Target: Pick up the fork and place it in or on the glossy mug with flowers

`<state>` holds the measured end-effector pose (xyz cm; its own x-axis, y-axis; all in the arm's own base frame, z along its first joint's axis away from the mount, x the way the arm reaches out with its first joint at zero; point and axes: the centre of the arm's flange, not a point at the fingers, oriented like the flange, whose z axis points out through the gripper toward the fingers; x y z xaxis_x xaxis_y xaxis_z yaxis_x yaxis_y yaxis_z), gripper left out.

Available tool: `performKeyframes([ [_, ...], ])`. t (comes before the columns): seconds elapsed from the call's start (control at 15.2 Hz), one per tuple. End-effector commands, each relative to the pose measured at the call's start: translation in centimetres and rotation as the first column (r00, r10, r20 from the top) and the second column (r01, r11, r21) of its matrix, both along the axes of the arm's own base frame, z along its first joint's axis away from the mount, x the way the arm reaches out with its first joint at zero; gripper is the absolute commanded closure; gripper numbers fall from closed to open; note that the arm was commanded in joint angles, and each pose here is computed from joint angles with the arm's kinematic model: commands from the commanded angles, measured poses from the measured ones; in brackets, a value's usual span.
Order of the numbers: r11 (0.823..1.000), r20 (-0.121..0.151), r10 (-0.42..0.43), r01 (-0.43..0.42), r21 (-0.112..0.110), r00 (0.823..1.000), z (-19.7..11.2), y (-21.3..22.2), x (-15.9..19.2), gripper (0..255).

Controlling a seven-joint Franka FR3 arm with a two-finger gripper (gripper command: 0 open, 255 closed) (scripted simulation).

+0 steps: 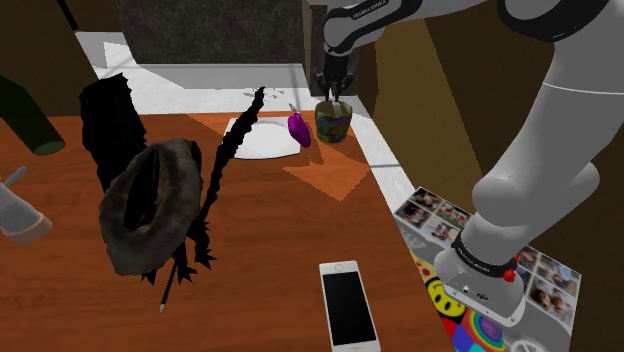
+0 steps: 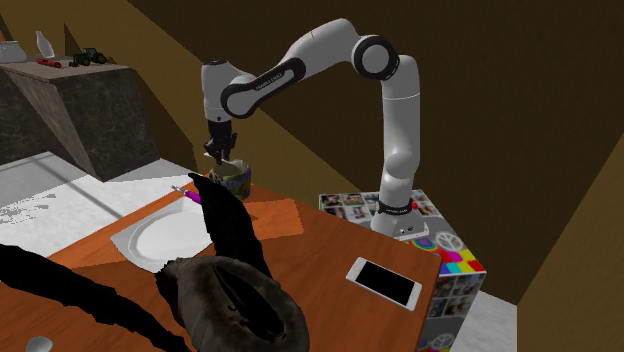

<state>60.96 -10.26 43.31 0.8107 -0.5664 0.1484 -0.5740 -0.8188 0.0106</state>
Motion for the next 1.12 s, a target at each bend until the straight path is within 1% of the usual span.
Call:
performKeyframes([
  [0.0, 1.0, -0.003, 0.0, 0.0, 0.001, 1.0, -0.2, 0.0, 0.0, 255],
  [0.2, 1.0, -0.003, 0.0, 0.0, 0.001, 1.0, -0.2, 0.0, 0.0, 255],
  [0.26, 1.0, -0.003, 0.0, 0.0, 0.001, 1.0, -0.2, 0.0, 0.0, 0],
  [0.59, 1.0, -0.003, 0.0, 0.0, 0.001, 1.0, -0.2, 0.0, 0.0, 0],
  [0.86, 1.0, -0.003, 0.0, 0.0, 0.001, 1.0, 4.7, 0.5, -0.6, 0],
  [1.06, 1.0, -0.003, 0.0, 0.0, 0.001, 1.0, 4.7, 0.5, -0.6, 0],
])
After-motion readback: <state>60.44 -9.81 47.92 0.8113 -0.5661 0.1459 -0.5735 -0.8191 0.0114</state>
